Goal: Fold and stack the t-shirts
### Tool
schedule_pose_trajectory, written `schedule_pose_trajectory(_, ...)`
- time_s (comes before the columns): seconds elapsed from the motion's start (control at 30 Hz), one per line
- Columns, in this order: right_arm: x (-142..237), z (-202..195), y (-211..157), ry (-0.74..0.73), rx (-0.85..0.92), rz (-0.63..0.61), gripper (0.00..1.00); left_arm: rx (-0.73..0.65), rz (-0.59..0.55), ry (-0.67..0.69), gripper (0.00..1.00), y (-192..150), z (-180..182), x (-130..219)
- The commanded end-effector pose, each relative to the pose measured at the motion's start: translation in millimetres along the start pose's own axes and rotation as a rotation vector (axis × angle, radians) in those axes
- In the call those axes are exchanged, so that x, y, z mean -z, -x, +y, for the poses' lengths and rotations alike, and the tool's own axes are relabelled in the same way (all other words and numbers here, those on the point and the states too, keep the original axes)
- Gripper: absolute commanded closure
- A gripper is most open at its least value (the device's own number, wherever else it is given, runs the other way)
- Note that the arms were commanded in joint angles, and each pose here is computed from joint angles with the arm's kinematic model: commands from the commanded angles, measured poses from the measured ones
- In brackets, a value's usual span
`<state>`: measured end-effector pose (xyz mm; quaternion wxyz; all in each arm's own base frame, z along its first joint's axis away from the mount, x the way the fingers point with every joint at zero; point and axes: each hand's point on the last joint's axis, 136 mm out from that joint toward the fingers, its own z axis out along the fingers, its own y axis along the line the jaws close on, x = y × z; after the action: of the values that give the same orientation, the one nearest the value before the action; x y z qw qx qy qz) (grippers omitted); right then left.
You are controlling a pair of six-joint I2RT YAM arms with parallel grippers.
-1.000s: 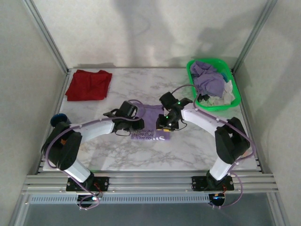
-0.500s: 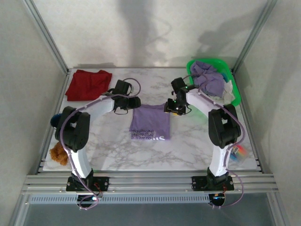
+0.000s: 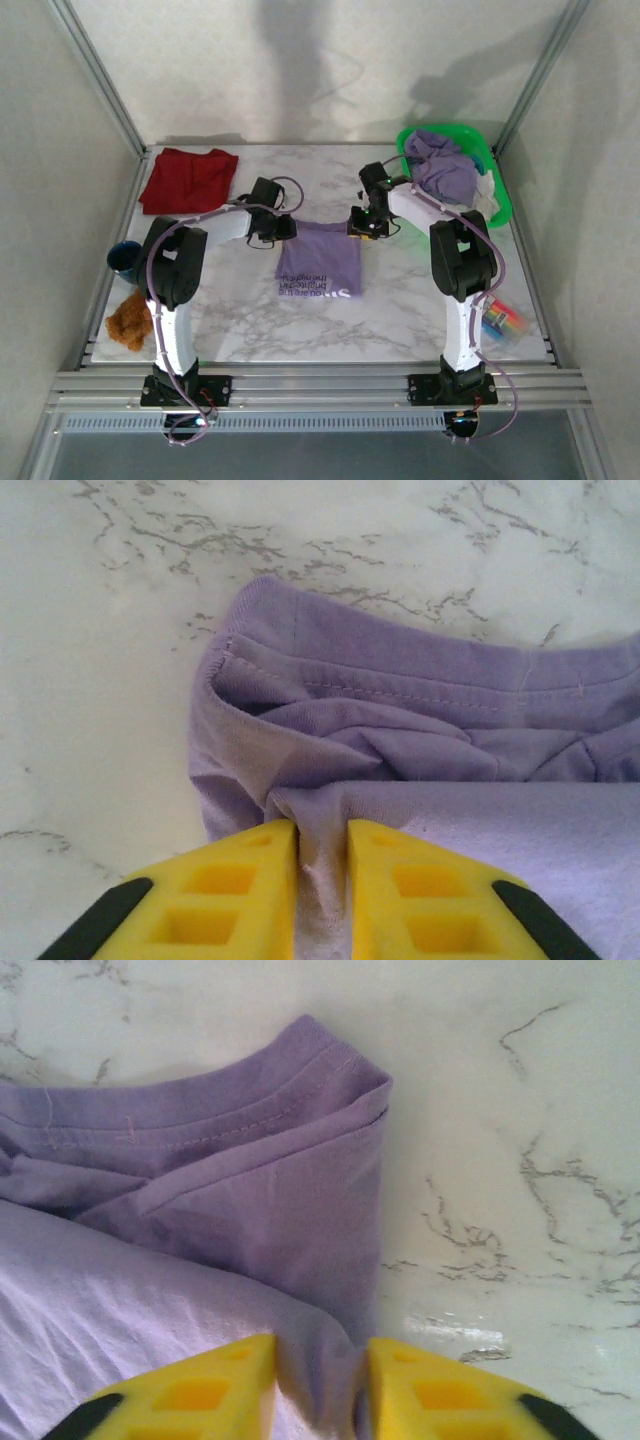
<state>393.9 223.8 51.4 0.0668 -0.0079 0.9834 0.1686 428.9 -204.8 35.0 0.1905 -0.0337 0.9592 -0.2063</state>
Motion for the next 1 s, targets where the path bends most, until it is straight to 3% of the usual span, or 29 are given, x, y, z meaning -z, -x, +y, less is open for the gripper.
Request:
schedule_pose_trajectory(0.0,13,7,0,0.037,0.004,-0.001,0.84,-0.011,-0.030,-0.016,0.86,10,-8,3)
schedule_pose_trajectory(0.13,28,13,-5,0.052,0.007,-0.010,1.00,-0.012,-0.057,-0.009,0.96,15,-11,22)
schedule_pose_trajectory(0.47,72,32,-20,0.109,0.013,-0.044,1.00,-0.012,-0.098,-0.009,1.00,19,-20,71)
schedule_pose_trajectory(0.97,82,43,-16,0.138,0.076,-0.100,1.00,-0.012,-0.108,-0.075,1.00,37,-31,70)
